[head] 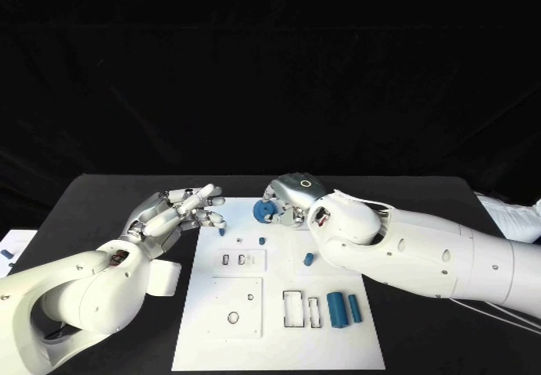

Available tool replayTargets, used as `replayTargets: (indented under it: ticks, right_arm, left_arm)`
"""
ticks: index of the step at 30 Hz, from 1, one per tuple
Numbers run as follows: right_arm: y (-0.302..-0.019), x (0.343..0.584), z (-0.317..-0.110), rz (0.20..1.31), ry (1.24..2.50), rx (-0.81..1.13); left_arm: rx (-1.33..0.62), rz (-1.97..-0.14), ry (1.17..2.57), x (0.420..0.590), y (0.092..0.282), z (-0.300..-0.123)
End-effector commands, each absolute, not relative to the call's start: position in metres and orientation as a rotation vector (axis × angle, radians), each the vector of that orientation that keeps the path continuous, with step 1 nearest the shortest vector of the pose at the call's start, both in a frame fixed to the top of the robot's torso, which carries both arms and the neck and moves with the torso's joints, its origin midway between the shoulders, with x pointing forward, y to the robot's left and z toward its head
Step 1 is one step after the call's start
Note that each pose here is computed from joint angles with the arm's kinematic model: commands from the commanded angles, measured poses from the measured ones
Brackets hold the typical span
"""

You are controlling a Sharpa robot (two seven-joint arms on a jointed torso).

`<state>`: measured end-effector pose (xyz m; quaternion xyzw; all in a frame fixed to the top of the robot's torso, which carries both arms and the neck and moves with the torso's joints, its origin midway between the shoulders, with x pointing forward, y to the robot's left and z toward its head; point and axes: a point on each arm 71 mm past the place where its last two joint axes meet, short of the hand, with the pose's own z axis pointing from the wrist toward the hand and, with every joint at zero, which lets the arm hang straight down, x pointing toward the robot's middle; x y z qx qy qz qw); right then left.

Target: Assemble the parts on the task board

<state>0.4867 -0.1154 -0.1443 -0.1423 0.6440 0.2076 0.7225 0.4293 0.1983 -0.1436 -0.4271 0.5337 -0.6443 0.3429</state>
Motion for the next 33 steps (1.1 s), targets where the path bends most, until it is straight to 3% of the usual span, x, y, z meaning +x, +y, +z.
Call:
replayTargets:
  ticks: [1, 14, 33]
  right_arm:
    - [-0.109, 0.488, -0.147, 0.457, 1.403, -0.336]
    - [-0.096, 0.496, -0.163, 0.450, 1.453, -0.349]
    - [-0.097, 0.502, -0.169, 0.435, 1.483, -0.344]
  left_arm:
    - [-1.100, -1.704, 1.393, 0.429, 0.195, -0.142]
    - [-1.100, -1.704, 1.394, 0.430, 0.195, -0.143]
    - [-1.103, -1.701, 1.398, 0.430, 0.195, -0.143]
